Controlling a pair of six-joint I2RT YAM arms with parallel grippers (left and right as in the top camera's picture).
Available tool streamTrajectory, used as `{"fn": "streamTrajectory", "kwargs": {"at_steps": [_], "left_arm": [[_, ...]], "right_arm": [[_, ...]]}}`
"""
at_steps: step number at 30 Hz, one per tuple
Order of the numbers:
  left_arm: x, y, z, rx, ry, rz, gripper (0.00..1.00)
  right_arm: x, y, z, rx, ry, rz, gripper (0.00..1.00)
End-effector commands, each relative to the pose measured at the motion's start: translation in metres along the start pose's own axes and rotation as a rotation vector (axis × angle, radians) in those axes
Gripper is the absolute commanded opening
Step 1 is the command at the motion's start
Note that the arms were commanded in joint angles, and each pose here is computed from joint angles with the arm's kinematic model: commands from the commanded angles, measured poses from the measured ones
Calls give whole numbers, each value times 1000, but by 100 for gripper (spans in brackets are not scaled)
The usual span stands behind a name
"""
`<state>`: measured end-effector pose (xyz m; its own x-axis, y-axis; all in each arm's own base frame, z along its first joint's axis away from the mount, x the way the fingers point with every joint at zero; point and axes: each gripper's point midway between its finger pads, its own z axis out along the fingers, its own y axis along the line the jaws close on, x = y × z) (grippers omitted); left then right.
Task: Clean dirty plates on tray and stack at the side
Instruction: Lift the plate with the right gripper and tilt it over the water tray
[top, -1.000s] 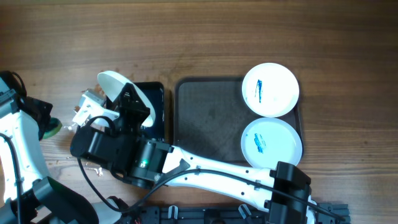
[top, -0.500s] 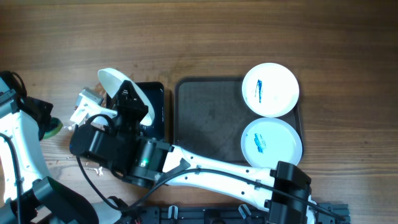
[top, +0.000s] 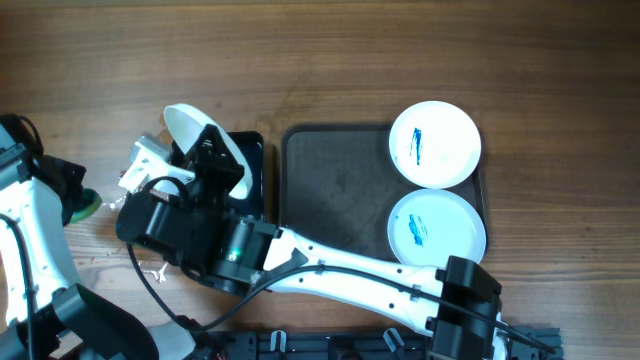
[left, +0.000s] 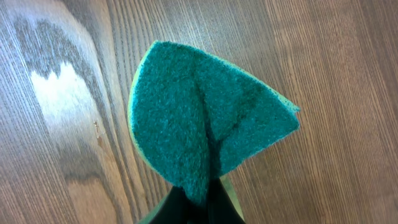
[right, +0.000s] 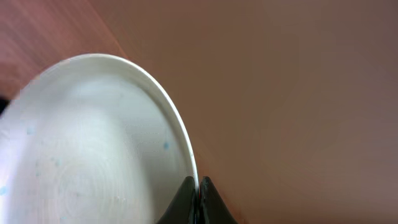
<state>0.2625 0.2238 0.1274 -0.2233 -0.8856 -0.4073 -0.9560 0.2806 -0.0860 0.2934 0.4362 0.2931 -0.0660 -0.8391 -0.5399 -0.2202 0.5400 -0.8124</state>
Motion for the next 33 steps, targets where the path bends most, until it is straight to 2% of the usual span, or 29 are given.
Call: {"fn": "streamTrajectory", "kwargs": {"at_steps": [1,2,8,10,12,14,17,21,24,28,30,33], "left_arm": [[-6,-3,-3,12,-10,-3,4],[-6,-3,-3,12,-10,-3,4],[-6,-3,-3,12,-10,-3,4],[-6,-3,-3,12,-10,-3,4],[-6,-3,-3,12,-10,-3,4],[-6,-3,-3,12,-9,-2,4],[-6,-3,-3,11,-10,-2,4],[-6,-3,-3,12,-10,-2,4],[-6,-3,-3,12,-10,-2,4],[-6,-3,-3,12,-10,-2,4],[-6,-3,-3,11,-10,-2,4],[-6,-3,-3,12,-10,-3,4]], "right_arm": [[1,2,3,-15,8,113,5],[6,5,8,-37,21,175,5],[48,58,33,-428,187,389,4],[64,42,47,-342,233,407,4],[74,10,59,-160,241,356,5],[73,-1,60,-105,227,274,5],[70,-11,59,-42,217,256,5],[48,16,42,-169,147,213,5],[44,18,35,-152,143,293,5],[57,46,40,-360,198,332,5],[73,39,51,-333,258,381,5],[90,41,61,-386,335,480,4]]}}
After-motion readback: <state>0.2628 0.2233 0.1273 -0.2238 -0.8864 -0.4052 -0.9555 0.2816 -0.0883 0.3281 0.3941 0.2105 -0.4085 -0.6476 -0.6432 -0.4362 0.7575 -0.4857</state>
